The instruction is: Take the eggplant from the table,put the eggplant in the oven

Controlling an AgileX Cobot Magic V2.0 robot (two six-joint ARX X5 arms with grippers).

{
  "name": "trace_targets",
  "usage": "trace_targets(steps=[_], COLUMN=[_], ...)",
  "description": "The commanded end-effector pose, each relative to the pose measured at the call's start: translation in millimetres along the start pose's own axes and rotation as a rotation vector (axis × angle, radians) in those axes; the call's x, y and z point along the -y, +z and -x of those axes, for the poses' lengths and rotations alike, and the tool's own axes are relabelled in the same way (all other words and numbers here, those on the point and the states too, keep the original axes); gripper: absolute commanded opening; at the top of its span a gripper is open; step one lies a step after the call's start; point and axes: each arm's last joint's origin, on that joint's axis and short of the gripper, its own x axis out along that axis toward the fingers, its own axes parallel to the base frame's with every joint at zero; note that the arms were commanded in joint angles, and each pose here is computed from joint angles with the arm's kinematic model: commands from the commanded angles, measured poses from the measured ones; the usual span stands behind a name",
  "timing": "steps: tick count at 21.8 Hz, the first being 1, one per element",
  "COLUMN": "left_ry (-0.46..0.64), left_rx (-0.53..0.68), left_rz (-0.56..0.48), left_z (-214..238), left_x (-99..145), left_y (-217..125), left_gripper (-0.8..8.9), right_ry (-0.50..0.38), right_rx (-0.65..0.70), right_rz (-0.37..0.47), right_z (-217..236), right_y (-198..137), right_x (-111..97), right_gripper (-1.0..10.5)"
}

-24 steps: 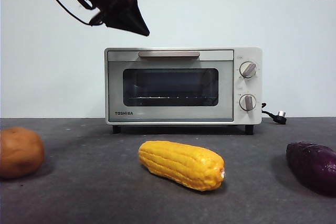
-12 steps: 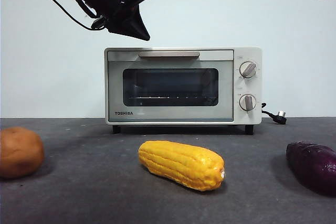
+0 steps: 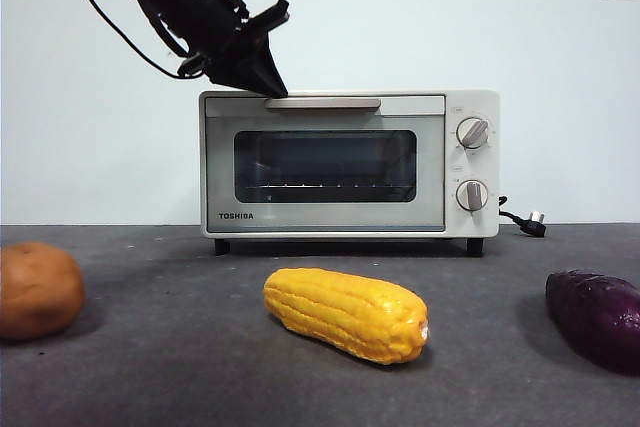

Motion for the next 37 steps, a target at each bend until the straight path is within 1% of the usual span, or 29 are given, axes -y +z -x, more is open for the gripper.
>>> trace_targets(steps=[1,6,11,17,23,29,37], left_ry=[0.000,-0.002,-0.010,-0.043,-0.080,-0.120,-0.211], left_rx=[-0.013,-0.031,-0.089,-0.149,-0.198,-0.239,-0.286], left_rz=[-0.012,-0.006,-0.007,-0.005,-0.022,-0.039,-0.063], left_z=[-6.4,-9.0,-13.7,-17.5,-21.5,-26.2,-31.5], left_x=[-2.4,-2.7,-2.6,6.1,21.9,42.2,73.2], left_y=[-3.8,-6.9,-14.9,-21.3,-25.6,-29.1,-33.9], left_gripper=[-0.06,-0.06,-0.06,-0.06,-0.06,-0.06,-0.06], right_ry=[-0.001,-0.002,-0.002,-0.002,-0.001,-0.002,-0.013], right_rx=[0.004,-0.006,-0.006,-0.005,0.016,0.002,0.003], right_rz=[0.015,0.009,0.009,0.010,0.022,0.014,0.014], right_z=[-1.2,-4.5,-4.7,-4.9,-5.5,-10.3,-15.6], right_y=[1.4,2.6,2.8,3.0,5.8,7.5,11.0], right_x=[0.4,2.3,2.4,2.5,2.6,5.4,8.7], right_gripper=[5.7,5.7,5.7,5.7,5.7,5.7,5.7])
